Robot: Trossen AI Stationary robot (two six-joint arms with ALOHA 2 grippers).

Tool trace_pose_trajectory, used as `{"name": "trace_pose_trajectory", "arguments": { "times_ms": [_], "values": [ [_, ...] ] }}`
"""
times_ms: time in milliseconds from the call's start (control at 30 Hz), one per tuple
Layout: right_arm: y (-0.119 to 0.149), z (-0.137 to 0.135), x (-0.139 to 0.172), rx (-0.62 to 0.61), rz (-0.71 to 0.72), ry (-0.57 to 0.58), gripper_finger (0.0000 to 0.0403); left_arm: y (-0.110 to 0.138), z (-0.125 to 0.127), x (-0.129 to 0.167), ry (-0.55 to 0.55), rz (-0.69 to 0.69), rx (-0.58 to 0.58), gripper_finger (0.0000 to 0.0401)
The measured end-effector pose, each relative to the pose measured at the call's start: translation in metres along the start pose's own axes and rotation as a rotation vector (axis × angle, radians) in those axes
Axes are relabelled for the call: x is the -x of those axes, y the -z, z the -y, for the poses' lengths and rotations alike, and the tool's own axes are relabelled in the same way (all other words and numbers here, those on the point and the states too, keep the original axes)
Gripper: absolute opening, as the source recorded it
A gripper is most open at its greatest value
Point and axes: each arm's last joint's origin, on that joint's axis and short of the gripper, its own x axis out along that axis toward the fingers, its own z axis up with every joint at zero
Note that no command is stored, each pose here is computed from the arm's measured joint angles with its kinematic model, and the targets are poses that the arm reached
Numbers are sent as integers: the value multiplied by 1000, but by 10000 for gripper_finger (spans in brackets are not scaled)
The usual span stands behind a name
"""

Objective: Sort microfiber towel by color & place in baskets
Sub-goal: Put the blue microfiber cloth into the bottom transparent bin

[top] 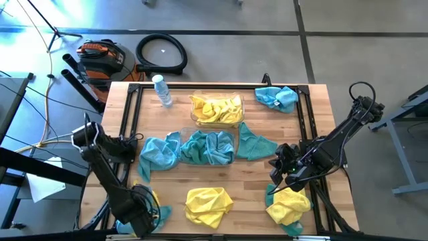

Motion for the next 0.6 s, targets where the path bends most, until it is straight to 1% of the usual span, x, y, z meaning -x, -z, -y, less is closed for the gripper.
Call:
{"name": "trace_pose_trajectory", "arguments": {
  "times_ms": [100,233,367,433,600],
  "values": [
    [0,0,0,0,0,0,0,4,-3,25,27,67,0,1],
    [0,0,0,5,0,1,0,10,-5,64,134,161,-30,1],
    [0,0,0,9,0,1,0,13,-15,102,195,210,-37,0],
    [0,0,0,9,0,1,0,14,-17,116,288,234,-70,0],
    [0,0,0,10,13,5,0,4,-27,151,580,500,-97,0]
  ]
}}
